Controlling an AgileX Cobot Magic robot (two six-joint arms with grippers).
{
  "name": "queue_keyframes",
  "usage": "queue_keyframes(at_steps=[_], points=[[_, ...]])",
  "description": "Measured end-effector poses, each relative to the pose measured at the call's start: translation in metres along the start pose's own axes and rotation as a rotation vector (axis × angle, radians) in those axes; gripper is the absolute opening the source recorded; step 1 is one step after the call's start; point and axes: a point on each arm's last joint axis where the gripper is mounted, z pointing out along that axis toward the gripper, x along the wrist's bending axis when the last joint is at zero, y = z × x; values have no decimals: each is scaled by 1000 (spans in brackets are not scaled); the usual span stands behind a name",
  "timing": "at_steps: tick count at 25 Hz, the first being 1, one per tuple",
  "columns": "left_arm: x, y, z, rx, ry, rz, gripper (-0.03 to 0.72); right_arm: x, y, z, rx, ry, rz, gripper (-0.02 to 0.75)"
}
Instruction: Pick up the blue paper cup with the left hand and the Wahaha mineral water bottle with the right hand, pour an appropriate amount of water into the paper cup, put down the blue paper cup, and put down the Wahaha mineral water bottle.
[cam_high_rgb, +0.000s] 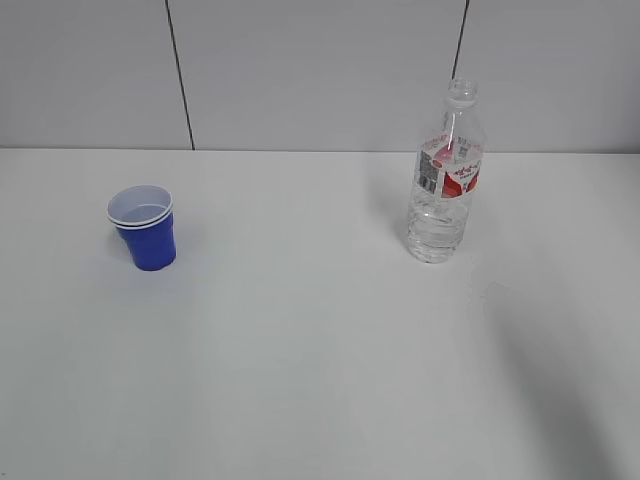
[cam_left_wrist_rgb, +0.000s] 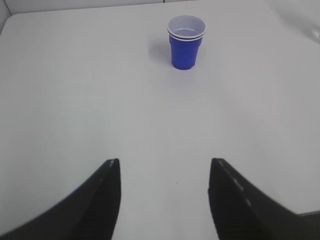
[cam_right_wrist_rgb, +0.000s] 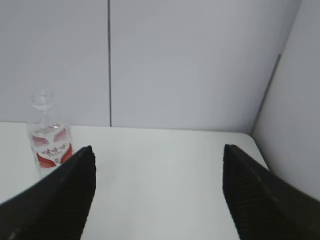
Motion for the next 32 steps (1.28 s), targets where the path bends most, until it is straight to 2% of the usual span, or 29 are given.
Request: queue_keyframes(at_steps=[1, 4, 10, 18, 26, 32], points=[[0, 0, 0, 0, 0, 0, 426, -5, -4, -9, 47, -48, 8, 594], [0, 0, 0, 0, 0, 0, 426, -12, -10, -22, 102, -108, 26, 591], [0, 0, 0, 0, 0, 0, 426, -18, -20, -42, 178, -153, 41, 569], [0, 0, 0, 0, 0, 0, 426, -12, -29, -50, 279, -72, -25, 557], [0, 0, 0, 0, 0, 0, 426, -5, -33, -61, 348, 16, -8, 553], [0, 0, 0, 0, 0, 0, 426, -7, -40, -86, 387, 13, -2, 552]])
